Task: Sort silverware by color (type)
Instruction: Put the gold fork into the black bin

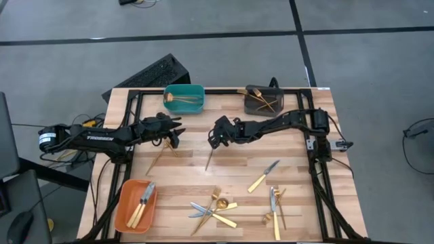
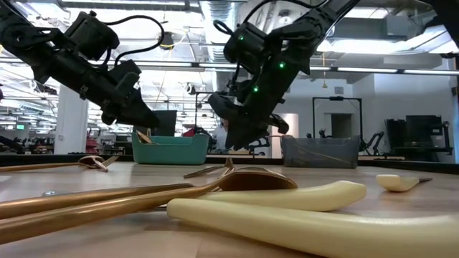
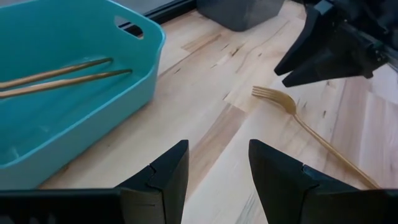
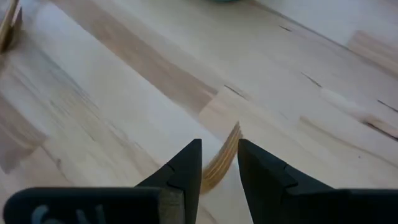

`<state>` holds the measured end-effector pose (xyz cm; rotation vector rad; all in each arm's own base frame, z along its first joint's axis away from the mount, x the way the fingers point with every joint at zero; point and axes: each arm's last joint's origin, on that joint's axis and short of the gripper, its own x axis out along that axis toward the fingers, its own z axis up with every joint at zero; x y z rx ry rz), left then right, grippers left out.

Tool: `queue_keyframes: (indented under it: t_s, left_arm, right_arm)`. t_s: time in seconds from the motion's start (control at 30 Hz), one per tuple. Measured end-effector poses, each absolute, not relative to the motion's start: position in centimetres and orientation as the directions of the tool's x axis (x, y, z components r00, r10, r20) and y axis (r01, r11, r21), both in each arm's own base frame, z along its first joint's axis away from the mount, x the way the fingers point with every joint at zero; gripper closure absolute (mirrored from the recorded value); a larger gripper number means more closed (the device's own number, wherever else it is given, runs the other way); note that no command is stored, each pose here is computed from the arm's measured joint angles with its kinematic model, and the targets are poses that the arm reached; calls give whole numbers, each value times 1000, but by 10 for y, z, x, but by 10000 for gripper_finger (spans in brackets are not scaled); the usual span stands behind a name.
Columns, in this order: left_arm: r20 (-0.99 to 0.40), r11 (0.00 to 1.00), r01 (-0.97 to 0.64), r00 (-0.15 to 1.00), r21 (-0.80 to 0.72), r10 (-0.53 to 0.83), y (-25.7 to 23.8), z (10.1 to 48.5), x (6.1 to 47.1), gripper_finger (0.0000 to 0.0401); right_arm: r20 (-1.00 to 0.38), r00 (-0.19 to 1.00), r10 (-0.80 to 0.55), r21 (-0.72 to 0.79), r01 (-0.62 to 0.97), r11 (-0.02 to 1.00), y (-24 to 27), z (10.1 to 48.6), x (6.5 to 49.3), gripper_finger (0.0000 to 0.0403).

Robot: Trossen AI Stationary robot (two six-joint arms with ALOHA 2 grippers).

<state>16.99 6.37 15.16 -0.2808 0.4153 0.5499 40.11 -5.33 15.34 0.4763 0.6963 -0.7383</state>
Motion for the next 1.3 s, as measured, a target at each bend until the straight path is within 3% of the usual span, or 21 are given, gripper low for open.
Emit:
queue_keyframes:
  t_s: [0.3, 0.47, 0.77, 0.9, 1.3]
  left_arm:
    - [-459, 813, -567, 762, -134, 456, 64, 151, 169, 248]
    - [-471, 814, -567, 756, -126, 454, 64, 150, 169, 248]
    - [-472, 815, -570, 749, -101, 465, 64, 149, 168, 248]
    - [-493, 810, -579, 733, -90, 469, 64, 147, 167, 248]
    - [-513, 789, -612, 696, -58, 502, 64, 145, 165, 248]
  right_arm:
    - [-738, 541, -403, 190, 740, 645, -56, 129, 409, 273]
    - [-755, 521, -399, 139, 721, 679, -55, 126, 407, 276]
    - [-802, 464, -376, 82, 709, 700, -65, 135, 395, 350]
    - [-800, 471, -372, 45, 665, 746, -63, 137, 396, 365]
    - [-829, 437, -349, -34, 585, 811, -46, 187, 370, 306]
